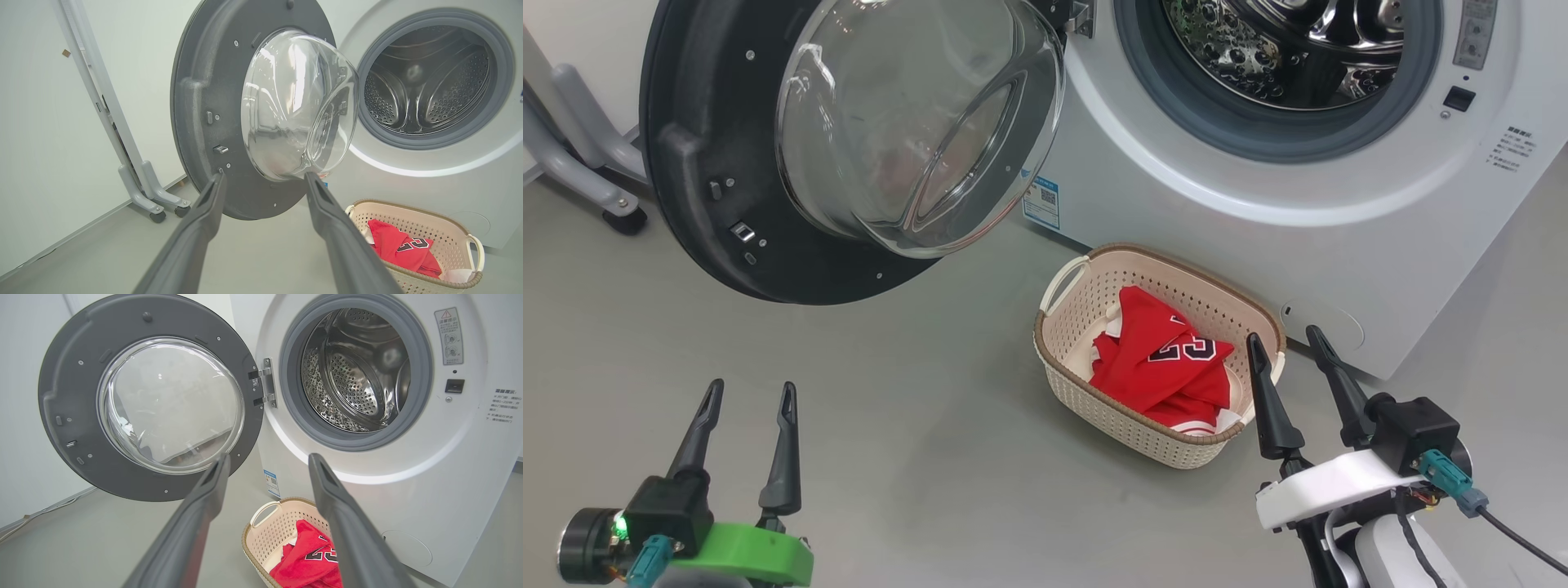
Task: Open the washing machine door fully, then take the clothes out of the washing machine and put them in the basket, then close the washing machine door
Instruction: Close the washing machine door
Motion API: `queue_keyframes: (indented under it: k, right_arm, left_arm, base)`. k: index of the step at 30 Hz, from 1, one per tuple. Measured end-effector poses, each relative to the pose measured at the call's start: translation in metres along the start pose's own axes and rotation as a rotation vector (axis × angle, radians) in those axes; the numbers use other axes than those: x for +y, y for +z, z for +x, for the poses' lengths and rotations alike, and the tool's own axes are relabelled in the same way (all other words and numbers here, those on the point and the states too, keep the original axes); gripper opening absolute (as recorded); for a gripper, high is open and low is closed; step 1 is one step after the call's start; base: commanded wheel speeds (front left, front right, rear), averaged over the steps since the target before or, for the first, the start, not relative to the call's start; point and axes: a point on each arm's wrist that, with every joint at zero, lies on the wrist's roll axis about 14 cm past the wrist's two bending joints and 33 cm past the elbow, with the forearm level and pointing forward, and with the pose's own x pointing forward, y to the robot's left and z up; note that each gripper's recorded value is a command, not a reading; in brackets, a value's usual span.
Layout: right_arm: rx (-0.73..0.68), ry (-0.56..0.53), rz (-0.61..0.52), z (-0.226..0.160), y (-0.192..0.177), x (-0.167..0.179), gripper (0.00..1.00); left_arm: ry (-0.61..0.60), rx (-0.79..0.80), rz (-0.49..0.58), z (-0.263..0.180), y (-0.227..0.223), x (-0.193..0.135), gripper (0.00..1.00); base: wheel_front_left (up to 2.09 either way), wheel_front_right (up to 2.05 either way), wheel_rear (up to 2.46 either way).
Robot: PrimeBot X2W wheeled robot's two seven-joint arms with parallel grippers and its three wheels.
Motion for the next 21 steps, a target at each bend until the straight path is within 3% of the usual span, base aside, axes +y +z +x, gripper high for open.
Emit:
queue_keyframes:
  k: [1, 2, 3, 4, 14, 21]
  right_arm:
    - [0.0, 0.0, 0.0, 0.0, 0.0, 0.0, 1.0]
    - [0.0, 0.0, 0.0, 0.0, 0.0, 0.0, 1.0]
    - [0.001, -0.001, 0.001, 0.0, 0.0, 0.0, 1.0]
    - [0.001, -0.001, 0.001, 0.0, -0.001, -0.001, 1.0]
    - [0.012, -0.007, 0.003, 0.001, -0.006, -0.006, 1.0]
    - [0.017, -0.07, -0.012, 0.0, -0.01, -0.033, 1.0]
  left_arm:
    - [0.0, 0.0, -0.001, 0.0, 0.0, 0.0, 1.0]
    - [0.0, 0.0, -0.001, 0.0, 0.0, 0.0, 0.74]
    - [0.0, 0.0, -0.001, 0.0, 0.0, -0.001, 0.31]
    - [0.0, 0.001, -0.001, 0.0, 0.0, -0.001, 0.0]
    - [0.006, -0.003, 0.025, 0.004, 0.004, 0.004, 0.0]
    - [0.051, -0.072, 0.119, 0.022, 0.035, 0.039, 0.0]
  base:
    - [0.0, 0.0, 0.0]
    - [0.0, 0.0, 0.0]
    - [0.0, 0.0, 0.0]
    - [0.0, 0.0, 0.0]
    - [0.0, 0.0, 0.0]
    - [0.0, 0.0, 0.0]
